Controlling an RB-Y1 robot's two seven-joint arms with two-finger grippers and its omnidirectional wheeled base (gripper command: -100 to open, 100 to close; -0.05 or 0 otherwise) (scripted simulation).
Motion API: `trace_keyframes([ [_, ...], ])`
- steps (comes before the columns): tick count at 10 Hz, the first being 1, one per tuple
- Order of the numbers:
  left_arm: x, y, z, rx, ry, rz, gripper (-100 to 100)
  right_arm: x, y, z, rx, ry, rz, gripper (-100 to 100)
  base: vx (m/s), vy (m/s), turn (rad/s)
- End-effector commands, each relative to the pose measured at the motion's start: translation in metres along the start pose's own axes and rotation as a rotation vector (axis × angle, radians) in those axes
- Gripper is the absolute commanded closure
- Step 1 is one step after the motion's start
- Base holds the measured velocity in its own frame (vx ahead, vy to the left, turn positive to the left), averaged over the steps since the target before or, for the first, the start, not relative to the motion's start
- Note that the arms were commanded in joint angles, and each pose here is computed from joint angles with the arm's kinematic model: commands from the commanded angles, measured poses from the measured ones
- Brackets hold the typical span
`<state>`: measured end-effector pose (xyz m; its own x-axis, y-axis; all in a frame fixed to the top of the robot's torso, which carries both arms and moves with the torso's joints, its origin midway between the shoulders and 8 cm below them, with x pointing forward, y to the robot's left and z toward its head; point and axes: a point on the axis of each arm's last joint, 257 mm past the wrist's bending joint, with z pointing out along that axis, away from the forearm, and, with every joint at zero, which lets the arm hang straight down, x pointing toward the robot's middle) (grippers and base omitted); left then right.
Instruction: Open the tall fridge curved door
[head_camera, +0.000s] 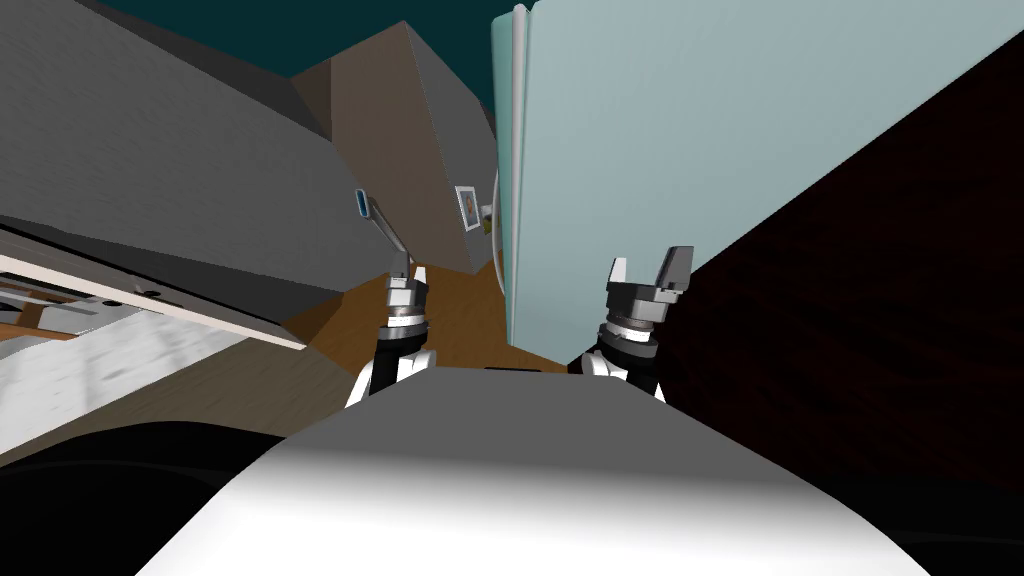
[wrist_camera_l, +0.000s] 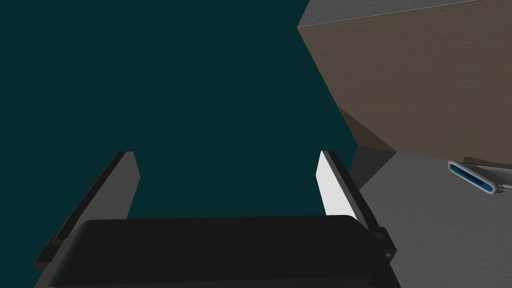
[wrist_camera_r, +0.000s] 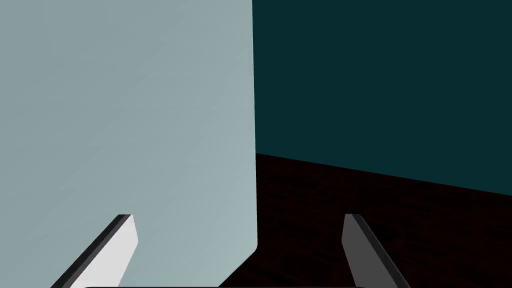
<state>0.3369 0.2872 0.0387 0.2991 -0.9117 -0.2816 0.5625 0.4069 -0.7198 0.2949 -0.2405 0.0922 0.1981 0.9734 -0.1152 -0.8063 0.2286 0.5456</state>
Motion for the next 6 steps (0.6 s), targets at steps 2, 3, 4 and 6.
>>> trace_keyframes([
  [2, 0.0000, 0.0000, 0.0000, 0.000, 0.000, 0.000, 0, 0.0000, 0.0000, 0.0000, 0.000, 0.000, 0.000, 0, 0.000, 0.000, 0.000],
  [3, 0.0000, -0.0001, 0.0000, 0.000, 0.000, 0.000, 0, 0.0000, 0.0001, 0.0000, 0.000, 0.000, 0.000, 0, 0.000, 0.000, 0.000],
  [4, 0.0000, -0.0001, 0.0000, 0.000, 0.000, 0.000, 0, 0.0000, 0.0001, 0.0000, 0.000, 0.000, 0.000, 0, 0.000, 0.000, 0.000],
  [6, 0.0000, -0.0001, 0.0000, 0.000, 0.000, 0.000, 0, 0.0000, 0.0001, 0.0000, 0.000, 0.000, 0.000, 0, 0.000, 0.000, 0.000],
])
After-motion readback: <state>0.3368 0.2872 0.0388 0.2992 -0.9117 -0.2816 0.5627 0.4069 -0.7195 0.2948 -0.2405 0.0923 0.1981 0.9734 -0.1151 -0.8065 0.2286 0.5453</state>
